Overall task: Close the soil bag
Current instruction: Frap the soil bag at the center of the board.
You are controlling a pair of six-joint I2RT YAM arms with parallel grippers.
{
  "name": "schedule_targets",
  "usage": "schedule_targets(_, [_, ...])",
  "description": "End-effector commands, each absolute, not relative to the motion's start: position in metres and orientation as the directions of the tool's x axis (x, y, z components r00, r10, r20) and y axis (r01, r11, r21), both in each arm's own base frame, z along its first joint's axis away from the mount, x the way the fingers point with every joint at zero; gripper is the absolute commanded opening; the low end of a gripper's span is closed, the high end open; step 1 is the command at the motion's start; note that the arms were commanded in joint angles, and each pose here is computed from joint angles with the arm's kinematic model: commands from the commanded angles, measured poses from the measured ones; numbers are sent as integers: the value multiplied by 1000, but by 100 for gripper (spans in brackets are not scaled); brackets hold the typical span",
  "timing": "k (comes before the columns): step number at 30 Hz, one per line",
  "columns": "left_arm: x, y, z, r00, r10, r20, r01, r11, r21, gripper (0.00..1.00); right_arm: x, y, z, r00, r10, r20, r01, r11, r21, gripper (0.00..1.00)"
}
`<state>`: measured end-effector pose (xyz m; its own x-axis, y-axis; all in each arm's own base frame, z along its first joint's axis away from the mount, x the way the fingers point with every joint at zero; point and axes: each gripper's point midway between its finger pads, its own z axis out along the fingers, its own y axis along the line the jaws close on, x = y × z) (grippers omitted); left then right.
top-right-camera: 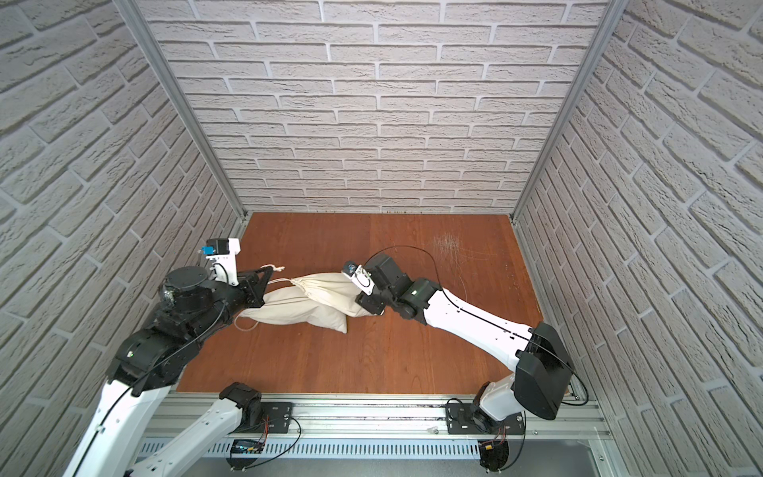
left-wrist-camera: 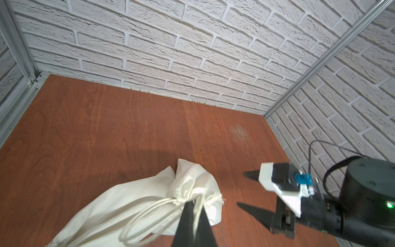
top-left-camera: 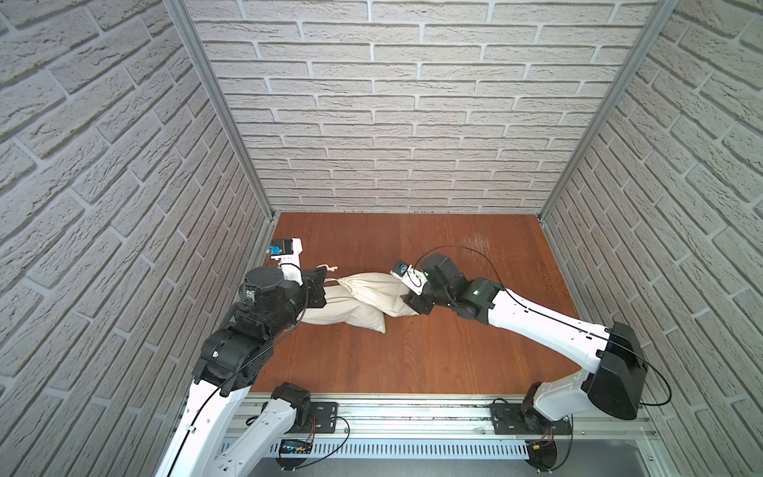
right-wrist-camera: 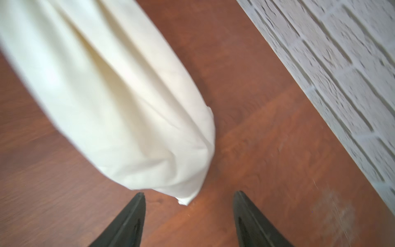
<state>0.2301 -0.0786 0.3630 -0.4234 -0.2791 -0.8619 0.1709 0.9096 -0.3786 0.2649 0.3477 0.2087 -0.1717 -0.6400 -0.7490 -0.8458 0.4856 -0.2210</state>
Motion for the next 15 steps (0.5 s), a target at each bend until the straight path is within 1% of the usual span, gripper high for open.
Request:
schedule_targets(1, [226, -73, 390, -339, -303, -891, 186, 907, -379, 0, 242, 395, 240, -62, -500, -864, -898, 406, -171, 83])
schedule_targets(3, [225, -72, 390, -338, -305, -891, 183, 907, -380, 0, 238, 410, 230, -47, -510, -859, -905, 385, -179, 88])
schedule_targets(5, [225, -70, 389, -337, -308, -890, 176, 908, -381, 0, 242, 418, 214, -56, -541, -839, -904, 385, -187, 87])
schedule_targets(6, [224, -70, 388, -338, -308, -889, 176, 908, -382, 0, 248, 419, 205, -62, -561, -826, -895, 398, -203, 85])
schedule_targets(7, [224, -70, 387, -340, -308, -889, 175, 908, -381, 0, 254, 417, 197, -64, -584, -810, -883, 411, -227, 77])
schedule_targets(10, [223, -73, 381, -359, -310, -880, 185, 901, -393, 0, 287, 390, 181, -113, -628, -770, -820, 496, -284, 35])
schedule_targets(11, [223, -75, 379, -367, -312, -877, 191, 897, -399, 0, 301, 374, 177, -139, -634, -761, -795, 530, -297, 25])
schedule_targets(12, [223, -77, 376, -373, -314, -873, 197, 893, -405, 0, 312, 359, 176, -159, -635, -756, -773, 556, -305, 17])
schedule_targets(13, [223, -81, 372, -384, -310, -870, 209, 888, -410, 0, 322, 344, 176, -177, -633, -754, -753, 580, -310, 11])
schedule_targets(14, [224, -85, 369, -390, -305, -869, 231, 881, -413, 0, 330, 332, 178, -188, -629, -754, -738, 597, -315, 8])
schedule_targets(15, [224, -91, 366, -402, -300, -865, 256, 870, -421, 0, 340, 317, 182, -202, -621, -758, -719, 619, -316, 7])
